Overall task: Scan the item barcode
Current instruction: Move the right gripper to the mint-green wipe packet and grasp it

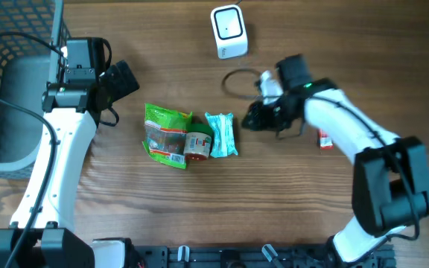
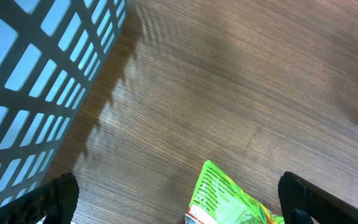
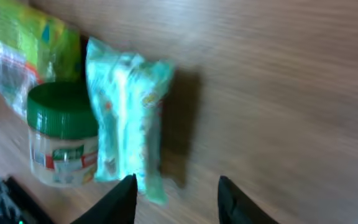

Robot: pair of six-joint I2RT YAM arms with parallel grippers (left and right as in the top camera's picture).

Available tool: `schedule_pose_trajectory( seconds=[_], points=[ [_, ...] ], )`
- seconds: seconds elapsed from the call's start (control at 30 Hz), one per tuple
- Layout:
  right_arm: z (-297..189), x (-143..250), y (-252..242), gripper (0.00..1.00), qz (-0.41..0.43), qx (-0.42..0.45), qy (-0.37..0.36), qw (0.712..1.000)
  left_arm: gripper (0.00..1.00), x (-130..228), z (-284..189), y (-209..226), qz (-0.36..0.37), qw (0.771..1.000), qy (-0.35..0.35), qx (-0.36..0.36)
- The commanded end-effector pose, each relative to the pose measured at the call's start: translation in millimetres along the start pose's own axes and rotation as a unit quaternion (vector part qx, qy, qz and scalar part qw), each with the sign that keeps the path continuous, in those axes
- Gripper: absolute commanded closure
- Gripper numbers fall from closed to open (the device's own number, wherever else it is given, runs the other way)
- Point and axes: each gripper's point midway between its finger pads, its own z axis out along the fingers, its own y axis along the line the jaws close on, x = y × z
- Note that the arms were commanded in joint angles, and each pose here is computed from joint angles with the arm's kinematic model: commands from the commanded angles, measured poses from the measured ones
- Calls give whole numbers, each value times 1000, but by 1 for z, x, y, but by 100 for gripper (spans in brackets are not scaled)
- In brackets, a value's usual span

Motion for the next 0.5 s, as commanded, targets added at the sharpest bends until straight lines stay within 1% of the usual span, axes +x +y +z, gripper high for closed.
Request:
schedule_pose_trajectory(
  seconds=[0.0,0.07,0.13,0.2,0.23,0.3,0.47],
  points=[
    [28,18,22,57,-17,-6,11,1000,0,-3,-1,1,-8,1000,-6,-2],
    [36,20,23,60,-9,20,5,1000,0,-3,-1,1,-8,1000,-6,-2],
    [39,20,26,60,-14,35,0,999,0,-3,-1,1,-8,1000,-6,-2],
    [42,19,33,61,-25,31,-4,999,0,-3,-1,1,-7,1000,-6,-2],
    [43,19,36,68,-30,29,-5,999,0,-4,-1,1,-8,1000,-6,-2],
    [44,18,33,75,-30,44,-10,999,0,-3,-1,1,-8,1000,-6,-2],
    [47,22,23,77,-7,63,-12,998,0,-3,-1,1,-8,1000,-6,-2]
  ],
)
